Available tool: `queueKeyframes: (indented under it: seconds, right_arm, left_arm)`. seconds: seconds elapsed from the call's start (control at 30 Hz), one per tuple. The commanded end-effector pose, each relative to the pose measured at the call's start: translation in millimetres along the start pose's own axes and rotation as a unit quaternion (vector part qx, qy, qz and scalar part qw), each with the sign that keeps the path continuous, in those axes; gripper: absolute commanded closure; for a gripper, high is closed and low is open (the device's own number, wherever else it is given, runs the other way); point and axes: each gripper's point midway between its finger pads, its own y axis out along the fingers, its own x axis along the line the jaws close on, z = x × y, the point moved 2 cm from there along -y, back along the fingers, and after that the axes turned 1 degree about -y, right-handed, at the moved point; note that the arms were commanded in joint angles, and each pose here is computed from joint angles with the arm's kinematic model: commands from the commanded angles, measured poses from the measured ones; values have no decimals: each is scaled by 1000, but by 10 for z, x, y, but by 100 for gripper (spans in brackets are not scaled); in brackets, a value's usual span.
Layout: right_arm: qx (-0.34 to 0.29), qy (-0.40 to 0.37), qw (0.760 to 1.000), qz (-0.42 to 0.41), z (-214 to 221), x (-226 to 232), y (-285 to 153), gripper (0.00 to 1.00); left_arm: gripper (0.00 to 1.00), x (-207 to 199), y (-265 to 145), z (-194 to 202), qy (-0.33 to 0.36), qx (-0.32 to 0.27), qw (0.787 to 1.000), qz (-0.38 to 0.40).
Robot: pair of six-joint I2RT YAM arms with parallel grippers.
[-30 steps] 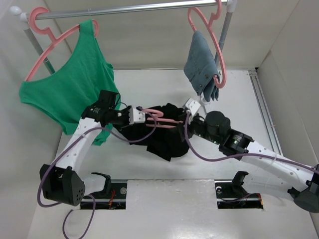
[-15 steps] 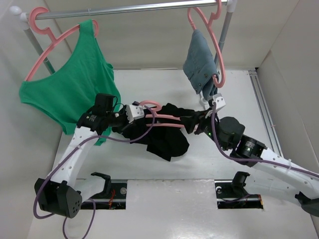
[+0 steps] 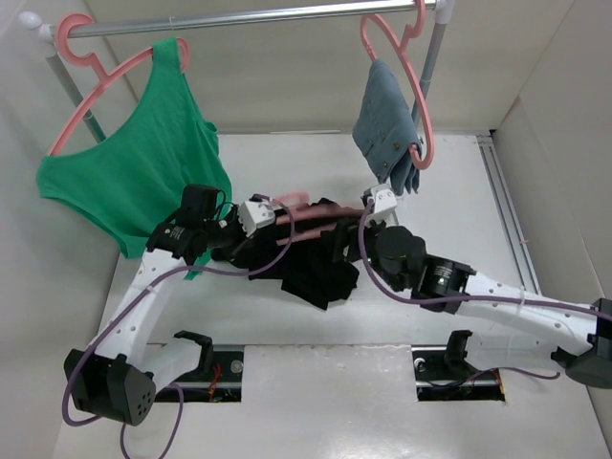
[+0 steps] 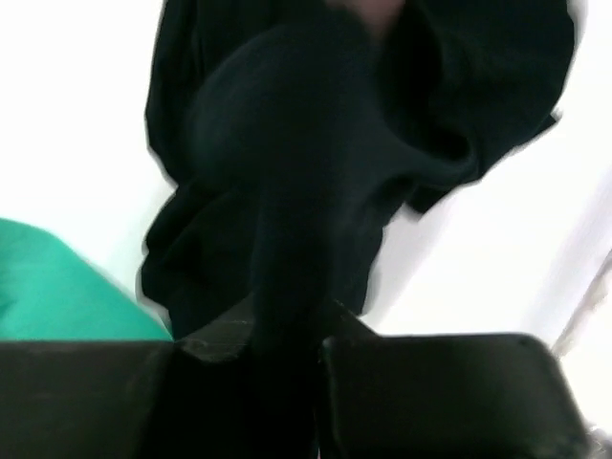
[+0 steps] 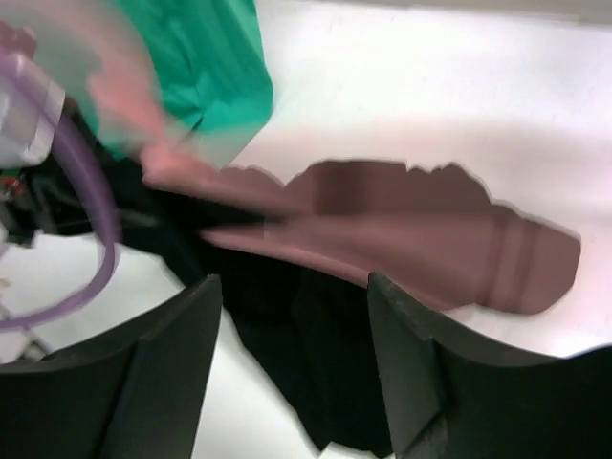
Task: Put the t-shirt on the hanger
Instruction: Place tshirt on hanger
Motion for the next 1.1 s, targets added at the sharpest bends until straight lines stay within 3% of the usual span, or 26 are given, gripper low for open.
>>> queueKeyframes:
  seconds: [0.0,0.17,0.27,0.43,0.6,0.83,0.93,1.07]
  right_arm:
    - [0,-13,1000,21,-149,-48,-177,31]
    - [9,-36,999,17,-253,-29,-254,31]
    - [58,-47,997,3,121,56,-193,31]
    - [90,-46,995,-22,618,236,131,30]
    - [78,-69,994,31,533,203,394,27]
    - [84,1,993,81,650,-151,777,39]
    - [63,13,996,57,625,-125,875,46]
    - [59,-10,998,4,631,64,1005,47]
  left_arm:
    - [100,63,-143,-491,-5,-111,993,-26]
    - [100,121,-129,-476,-15,-105,994,-40]
    - [100,131,-104,-509,-20,-109,993,-33]
    - [100,67,-125,-545,-6,-120,993,-17]
    - [100,13,-142,-514,-7,-115,993,-8]
    - [100,-13,-207,-552,-9,-124,992,-14]
    - [100,-45,-213,-541,-8,-127,992,-10]
    - [100,-75,-210,-502,-11,-124,992,-8]
